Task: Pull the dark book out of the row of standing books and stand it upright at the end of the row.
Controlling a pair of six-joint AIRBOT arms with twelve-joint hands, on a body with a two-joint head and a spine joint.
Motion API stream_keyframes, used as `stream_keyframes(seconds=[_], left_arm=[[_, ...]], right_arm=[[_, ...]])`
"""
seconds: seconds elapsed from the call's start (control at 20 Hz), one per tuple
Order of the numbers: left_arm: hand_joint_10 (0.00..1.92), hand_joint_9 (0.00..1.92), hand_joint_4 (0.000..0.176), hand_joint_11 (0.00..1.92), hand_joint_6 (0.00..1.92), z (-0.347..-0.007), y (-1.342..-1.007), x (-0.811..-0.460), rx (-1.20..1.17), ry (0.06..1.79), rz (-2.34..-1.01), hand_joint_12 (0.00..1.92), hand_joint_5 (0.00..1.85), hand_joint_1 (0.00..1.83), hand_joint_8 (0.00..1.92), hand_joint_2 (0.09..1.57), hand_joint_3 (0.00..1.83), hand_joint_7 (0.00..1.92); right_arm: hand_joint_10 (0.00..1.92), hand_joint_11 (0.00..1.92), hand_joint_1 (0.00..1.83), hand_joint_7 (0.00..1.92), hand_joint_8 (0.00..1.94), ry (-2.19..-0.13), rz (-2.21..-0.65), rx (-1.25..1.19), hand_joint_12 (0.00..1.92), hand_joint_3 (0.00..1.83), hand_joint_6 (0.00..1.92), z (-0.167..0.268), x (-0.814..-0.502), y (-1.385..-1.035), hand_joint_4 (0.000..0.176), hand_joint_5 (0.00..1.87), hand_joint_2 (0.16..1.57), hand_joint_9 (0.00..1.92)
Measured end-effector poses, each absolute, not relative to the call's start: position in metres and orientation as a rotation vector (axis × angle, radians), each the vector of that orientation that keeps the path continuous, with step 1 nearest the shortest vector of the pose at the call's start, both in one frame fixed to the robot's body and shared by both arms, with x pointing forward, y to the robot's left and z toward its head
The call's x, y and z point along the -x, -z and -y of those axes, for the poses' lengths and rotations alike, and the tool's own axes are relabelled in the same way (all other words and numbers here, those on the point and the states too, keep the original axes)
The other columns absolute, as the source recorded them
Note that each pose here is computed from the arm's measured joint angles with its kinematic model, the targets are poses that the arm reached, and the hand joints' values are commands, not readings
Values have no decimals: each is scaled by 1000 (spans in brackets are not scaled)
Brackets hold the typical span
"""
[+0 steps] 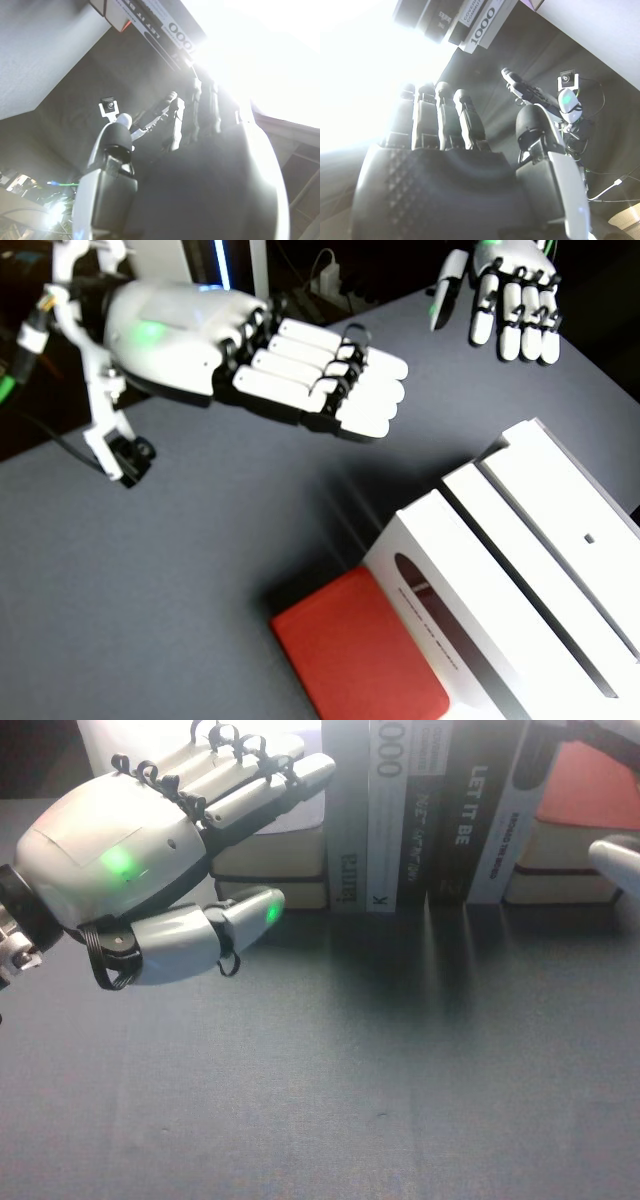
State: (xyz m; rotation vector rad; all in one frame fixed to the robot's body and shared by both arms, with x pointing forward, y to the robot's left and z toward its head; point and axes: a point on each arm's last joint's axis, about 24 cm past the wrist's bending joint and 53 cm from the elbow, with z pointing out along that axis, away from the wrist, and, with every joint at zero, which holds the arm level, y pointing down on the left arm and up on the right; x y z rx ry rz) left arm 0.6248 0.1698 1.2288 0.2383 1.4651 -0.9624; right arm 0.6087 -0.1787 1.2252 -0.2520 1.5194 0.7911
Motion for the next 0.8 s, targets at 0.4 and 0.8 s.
stream_keyframes(seconds=[0.4, 0.8], left_arm=[[0, 0, 65, 0, 0, -166, -1232, -625, -250, 969, -1469, 0, 0, 0, 0, 1477, 4, 0], [0, 0, 43, 0, 12, -166, -1233, -625, -249, 972, -1465, 0, 83, 238, 0, 1447, 0, 0]], right_arm=[[0, 0, 306, 0, 0, -797, -1524, 255, 0, 3, 92, 176, -612, -1220, 0, 34, 1398, 0], [0, 0, 439, 0, 0, -819, -1465, 185, 0, 8, 110, 177, -632, -1234, 0, 160, 1405, 0]])
